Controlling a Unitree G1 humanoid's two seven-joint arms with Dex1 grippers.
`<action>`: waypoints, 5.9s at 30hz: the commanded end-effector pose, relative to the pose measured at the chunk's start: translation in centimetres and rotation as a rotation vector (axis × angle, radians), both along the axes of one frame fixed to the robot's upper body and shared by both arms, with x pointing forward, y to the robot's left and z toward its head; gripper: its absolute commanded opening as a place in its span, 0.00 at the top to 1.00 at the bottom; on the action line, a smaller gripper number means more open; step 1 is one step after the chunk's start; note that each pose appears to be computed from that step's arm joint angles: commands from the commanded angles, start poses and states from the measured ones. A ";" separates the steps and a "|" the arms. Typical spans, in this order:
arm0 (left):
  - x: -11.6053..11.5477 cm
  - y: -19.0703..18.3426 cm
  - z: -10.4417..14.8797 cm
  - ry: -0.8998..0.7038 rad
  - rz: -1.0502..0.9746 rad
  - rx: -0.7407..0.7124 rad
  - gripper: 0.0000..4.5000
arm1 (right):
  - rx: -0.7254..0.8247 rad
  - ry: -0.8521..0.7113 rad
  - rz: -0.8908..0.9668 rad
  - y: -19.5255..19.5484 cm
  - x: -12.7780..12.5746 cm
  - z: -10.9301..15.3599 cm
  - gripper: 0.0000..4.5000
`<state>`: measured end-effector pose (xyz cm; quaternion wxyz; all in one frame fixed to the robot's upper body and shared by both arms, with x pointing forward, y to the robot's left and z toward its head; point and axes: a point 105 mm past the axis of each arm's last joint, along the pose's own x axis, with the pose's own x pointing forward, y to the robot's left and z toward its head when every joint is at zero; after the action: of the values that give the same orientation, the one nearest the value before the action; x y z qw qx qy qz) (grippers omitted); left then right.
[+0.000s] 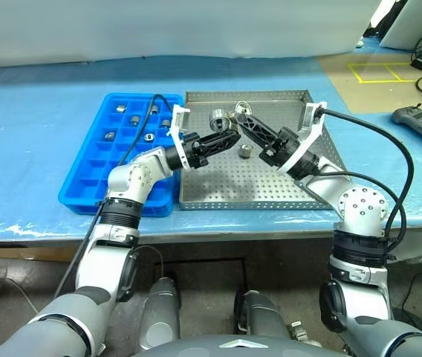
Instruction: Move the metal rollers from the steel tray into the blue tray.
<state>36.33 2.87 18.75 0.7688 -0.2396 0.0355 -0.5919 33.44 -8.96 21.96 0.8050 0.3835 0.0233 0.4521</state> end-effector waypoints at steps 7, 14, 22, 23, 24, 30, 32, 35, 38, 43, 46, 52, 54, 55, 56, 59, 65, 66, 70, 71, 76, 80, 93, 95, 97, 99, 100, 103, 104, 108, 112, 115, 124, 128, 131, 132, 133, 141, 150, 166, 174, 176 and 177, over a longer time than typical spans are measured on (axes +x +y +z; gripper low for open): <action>0.0 1.9 0.7 -0.047 0.055 0.018 0.70 | 0.006 0.026 -0.215 -2.3 3.7 -0.4 0.61; -0.3 3.0 0.8 -0.063 0.071 0.051 0.70 | -0.164 0.021 -0.205 -1.1 4.2 -2.7 0.61; 0.4 3.6 -4.2 -0.182 0.165 0.387 0.70 | -0.323 0.099 -0.228 -1.7 4.0 -7.7 0.61; 0.1 3.4 -4.6 -0.179 0.150 0.391 0.70 | -0.325 0.107 -0.241 -2.0 4.0 -8.1 0.61; 0.0 3.3 -4.6 -0.186 0.142 0.386 0.70 | -0.319 0.119 -0.260 -2.6 4.1 -8.2 0.61; 0.4 3.4 -3.5 -0.193 0.150 0.340 0.70 | -0.364 0.154 -0.301 -4.0 3.8 -9.8 0.61; 0.3 3.2 -3.4 -0.187 0.133 0.333 0.70 | -0.399 0.147 -0.301 -4.3 3.5 -10.2 0.61; 0.0 3.0 -3.3 -0.182 0.113 0.327 0.70 | -0.454 0.137 -0.310 -5.4 2.9 -10.7 0.61; -0.2 2.8 -3.4 -0.182 0.099 0.334 0.70 | -0.535 0.126 -0.334 -7.6 2.2 -11.2 0.61; -0.1 2.6 -3.3 -0.180 0.090 0.335 0.70 | -0.622 0.149 -0.357 -9.7 1.7 -12.4 0.61; -0.2 2.5 -3.2 -0.181 0.081 0.334 0.70 | -0.750 0.113 -0.393 -9.8 2.0 -13.2 0.61; -0.3 2.2 -3.3 -0.179 0.071 0.329 0.70 | -0.853 0.062 -0.385 -9.3 2.1 -13.8 0.54; -0.3 2.1 -3.4 -0.177 0.069 0.328 0.70 | -0.854 0.065 -0.353 -9.0 1.8 -13.9 0.40; -0.4 2.1 -3.4 -0.176 0.067 0.327 0.70 | -0.848 0.078 -0.325 -8.7 1.6 -14.1 0.32; -0.4 2.1 -3.4 -0.176 0.066 0.327 0.70 | -0.835 0.083 -0.308 -8.5 1.4 -14.1 0.25; -0.4 2.2 -3.5 -0.173 0.068 0.329 0.70 | -0.837 0.083 -0.305 -8.8 1.4 -14.0 0.25; -0.5 2.1 -3.6 -0.169 0.066 0.325 0.70 | -0.753 0.027 -0.277 -8.3 0.9 -12.1 0.25; -0.5 2.1 -3.6 -0.169 0.066 0.325 0.70 | -0.762 0.001 -0.278 -8.4 0.9 -11.6 0.25; -0.5 2.0 -3.5 -0.169 0.064 0.323 0.70 | -0.738 -0.190 -0.206 -8.2 0.1 -6.4 0.25; -0.5 2.0 -3.5 -0.169 0.063 0.323 0.70 | -0.741 -0.246 -0.146 -8.0 -0.6 -4.7 0.25; -0.4 2.1 -3.4 -0.171 0.061 0.329 0.70 | -0.762 -0.437 -0.077 -7.2 -1.5 1.2 0.25; -0.2 2.1 -3.3 -0.175 0.061 0.328 0.70 | -0.617 -0.548 -0.077 -3.8 -1.3 5.2 0.25; -0.3 1.9 -3.0 -0.185 0.058 0.323 0.70 | -0.569 -0.416 0.106 1.1 -1.0 -0.9 0.25; -0.4 1.9 -3.1 -0.181 0.055 0.322 0.70 | -0.568 -0.433 0.119 1.7 -1.2 -0.9 0.25; -0.6 1.7 -3.1 -0.170 0.039 0.314 0.70 | -0.578 -0.439 0.122 2.4 -1.1 -1.2 0.25; -1.1 1.6 -3.1 -0.159 0.006 0.308 0.70 | -0.590 -0.430 0.134 2.8 -1.0 -2.0 0.25; -1.3 1.5 -3.0 -0.164 -0.015 0.305 0.70 | -0.595 -0.426 0.140 3.0 -0.9 -2.3 0.25; -1.7 1.4 -2.8 -0.163 -0.049 0.302 0.70 | -0.612 -0.409 0.150 3.5 -0.5 -3.4 0.25; -1.8 1.4 -2.8 -0.163 -0.057 0.305 0.70 | -0.613 -0.406 0.148 3.5 -0.3 -3.5 0.25; -2.0 1.1 -3.1 -0.166 -0.092 0.319 0.70 | -0.588 -0.405 0.152 4.2 -0.1 -3.5 0.25; -1.8 1.2 -3.4 -0.168 -0.098 0.325 0.70 | -0.572 -0.414 0.154 4.5 -0.2 -3.1 0.25; -1.7 1.1 -3.5 -0.164 -0.094 0.322 0.70 | -0.559 -0.419 0.142 4.5 -0.1 -2.7 0.34; -1.5 1.2 -3.8 -0.162 -0.081 0.320 0.70 | -0.534 -0.421 0.149 4.1 -0.4 -2.4 0.70; -1.5 1.3 -3.8 -0.163 -0.077 0.319 0.70 | -0.529 -0.385 0.106 3.6 0.4 -2.5 0.70; -1.5 1.3 -3.8 -0.163 -0.073 0.320 0.70 | -0.524 -0.348 0.058 2.7 1.2 -2.6 0.70; -1.5 1.3 -3.8 -0.162 -0.072 0.320 0.70 | -0.507 -0.334 0.035 2.4 1.5 -2.4 0.70; -1.4 1.3 -3.8 -0.162 -0.071 0.320 0.70 | -0.485 -0.317 0.003 1.9 2.0 -2.1 0.70; -1.3 1.1 -4.0 -0.161 -0.059 0.314 0.70 | -0.210 -0.093 -0.282 -4.0 7.0 1.0 0.70; -1.2 1.1 -3.9 -0.167 -0.037 0.314 0.70 | -0.683 -0.154 -0.268 -4.8 6.2 -4.7 0.70; -1.0 1.5 -4.0 -0.167 -0.026 0.323 0.70 | -0.787 -0.179 0.054 -2.0 1.2 -9.6 0.70; -1.1 1.5 -3.8 -0.169 -0.030 0.316 0.70 | -0.899 -0.109 0.004 -2.9 2.5 -13.3 0.70; -1.3 1.7 -3.9 -0.168 -0.035 0.322 0.70 | -0.899 -0.105 -0.010 -3.2 2.7 -13.5 0.54; -1.4 1.8 -3.9 -0.167 -0.036 0.325 0.70 | -0.896 -0.100 -0.020 -3.4 2.9 -13.6 0.48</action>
<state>35.28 4.72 13.53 0.7927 -0.0672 0.0940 -0.5985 36.27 -11.85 8.98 0.8930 -0.0279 0.1681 0.4166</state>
